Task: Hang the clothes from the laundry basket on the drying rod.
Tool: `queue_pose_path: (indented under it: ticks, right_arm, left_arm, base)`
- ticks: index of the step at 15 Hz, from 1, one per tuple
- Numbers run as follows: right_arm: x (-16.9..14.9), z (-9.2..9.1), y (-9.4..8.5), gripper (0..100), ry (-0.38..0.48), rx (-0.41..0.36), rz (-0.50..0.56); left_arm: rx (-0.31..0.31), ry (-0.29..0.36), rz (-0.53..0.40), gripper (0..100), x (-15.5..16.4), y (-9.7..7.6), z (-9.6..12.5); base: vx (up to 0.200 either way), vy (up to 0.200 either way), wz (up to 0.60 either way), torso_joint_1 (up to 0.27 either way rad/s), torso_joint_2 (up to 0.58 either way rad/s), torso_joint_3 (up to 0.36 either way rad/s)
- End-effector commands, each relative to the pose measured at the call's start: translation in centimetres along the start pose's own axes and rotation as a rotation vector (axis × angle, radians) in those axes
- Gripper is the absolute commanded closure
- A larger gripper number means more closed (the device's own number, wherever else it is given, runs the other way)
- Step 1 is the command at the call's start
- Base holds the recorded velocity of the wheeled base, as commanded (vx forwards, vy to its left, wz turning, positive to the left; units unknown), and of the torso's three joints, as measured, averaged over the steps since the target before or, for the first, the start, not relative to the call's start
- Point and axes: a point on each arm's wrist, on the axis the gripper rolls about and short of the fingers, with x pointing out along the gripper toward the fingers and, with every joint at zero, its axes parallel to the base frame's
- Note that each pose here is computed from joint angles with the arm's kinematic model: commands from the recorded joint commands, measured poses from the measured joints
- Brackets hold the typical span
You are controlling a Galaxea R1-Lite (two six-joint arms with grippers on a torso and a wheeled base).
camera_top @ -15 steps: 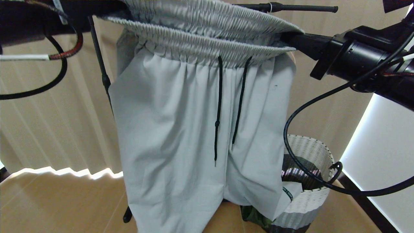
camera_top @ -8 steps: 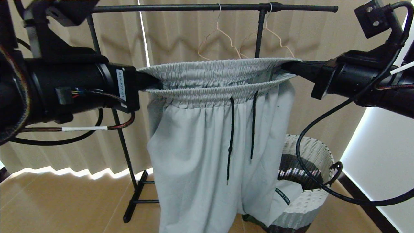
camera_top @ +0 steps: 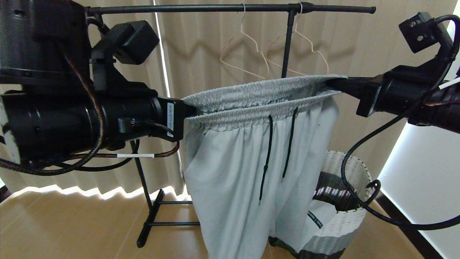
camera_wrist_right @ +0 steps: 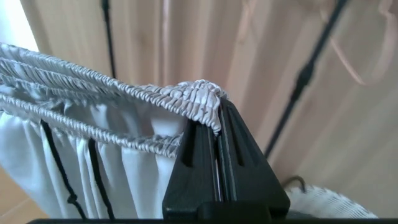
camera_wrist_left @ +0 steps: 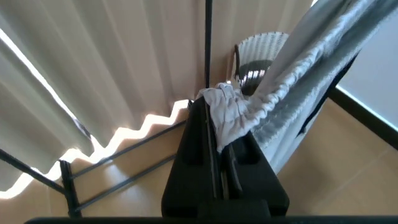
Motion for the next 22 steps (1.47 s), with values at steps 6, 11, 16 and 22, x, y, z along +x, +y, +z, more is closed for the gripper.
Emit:
queue_pose_path:
  ticks: [6,11,16,22]
  right_arm:
    - [-6.6,0.0,1.5,100,0.006,-0.001,0.010]
    - [-7.1,-0.4,3.2,100,0.008,-0.007,0.095]
    - [-4.1,-0.6,1.9,100,0.026,-0.039,0.054]
    - [1.4,-0.6,0.7,100,-0.034,-0.048,0.051]
  left_arm:
    - [-0.021,-0.017,-0.036,100,5.0,-1.8,-0.9]
    - [-0.020,-0.020,-0.037,100,4.9,-1.8,-0.8]
    - [-0.020,-0.033,-0.037,100,2.6,-1.4,-0.2]
    - [0.013,-0.007,-0.162,100,-2.3,-3.8,0.3]
  base:
    - [0.000,0.000,0.00,0.000,0.00,0.000]
    - [0.000,0.000,0.00,0.000,0.00,0.000]
    - [0.000,0.000,0.00,0.000,0.00,0.000]
    - [0.000,0.000,0.00,0.000,0.00,0.000]
